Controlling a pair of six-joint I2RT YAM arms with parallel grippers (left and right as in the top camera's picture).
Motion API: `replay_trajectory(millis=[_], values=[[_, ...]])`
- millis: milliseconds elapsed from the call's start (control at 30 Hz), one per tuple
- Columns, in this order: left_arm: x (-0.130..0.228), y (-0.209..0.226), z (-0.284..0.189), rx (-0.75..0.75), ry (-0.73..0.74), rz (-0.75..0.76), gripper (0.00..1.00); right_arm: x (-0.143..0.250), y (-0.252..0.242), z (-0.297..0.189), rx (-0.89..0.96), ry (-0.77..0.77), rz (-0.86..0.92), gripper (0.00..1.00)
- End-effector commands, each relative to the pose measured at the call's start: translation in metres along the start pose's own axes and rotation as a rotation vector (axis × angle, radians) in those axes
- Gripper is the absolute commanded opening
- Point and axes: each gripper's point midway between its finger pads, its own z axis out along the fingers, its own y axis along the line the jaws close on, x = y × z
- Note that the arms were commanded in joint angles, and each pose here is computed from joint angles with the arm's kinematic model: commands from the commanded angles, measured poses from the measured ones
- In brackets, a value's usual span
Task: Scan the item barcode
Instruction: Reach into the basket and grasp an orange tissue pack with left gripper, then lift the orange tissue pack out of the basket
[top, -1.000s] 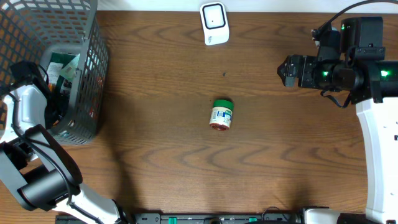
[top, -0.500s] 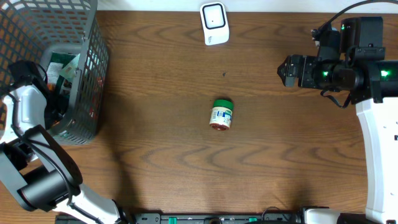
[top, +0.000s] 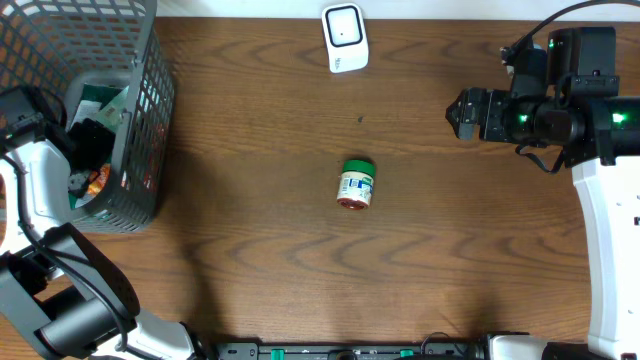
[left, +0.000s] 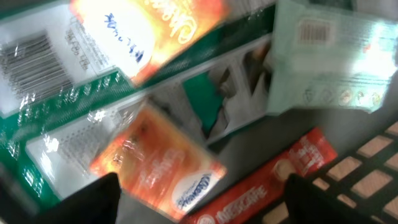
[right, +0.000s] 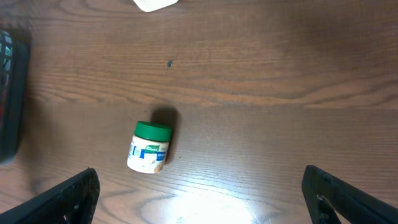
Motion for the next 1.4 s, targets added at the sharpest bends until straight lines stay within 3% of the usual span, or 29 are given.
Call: replay_trajectory(millis=[0, 133, 333, 567, 767, 1000, 1233, 1367], values=[[-0.003, 0.016, -0.007, -0.086, -0.024, -0.089, 0.92, -0.005, 0.003, -0.003, -0.011, -0.012, -0.019, 0.99], [0.002, 0.020, -0.005, -0.105, -0.014, -0.186, 0.93, -0.005, 0.003, -0.003, -0.011, -0.012, -0.019, 0.99], [0.007, 0.022, 0.001, -0.116, 0.003, -0.210, 0.92, -0.005, 0.003, -0.003, -0.011, -0.012, -0.019, 0.99], [0.021, 0.033, 0.023, -0.159, 0.036, -0.349, 0.83, -0.005, 0.003, -0.003, -0.011, -0.012, -0.019, 0.99], [0.020, 0.035, 0.026, -0.164, 0.026, -0.354, 0.73, -0.005, 0.003, -0.003, -0.011, -0.012, -0.019, 0.99], [0.023, 0.044, 0.038, -0.176, -0.003, -0.352, 0.72, -0.005, 0.003, -0.003, -0.011, -0.012, -0.019, 0.99], [0.024, 0.043, 0.051, -0.138, -0.030, -0.352, 0.63, -0.005, 0.003, -0.003, -0.011, -0.012, -0.019, 0.99], [0.024, 0.043, 0.053, -0.135, -0.034, -0.352, 0.45, -0.005, 0.003, -0.003, -0.011, -0.012, -0.019, 0.99]])
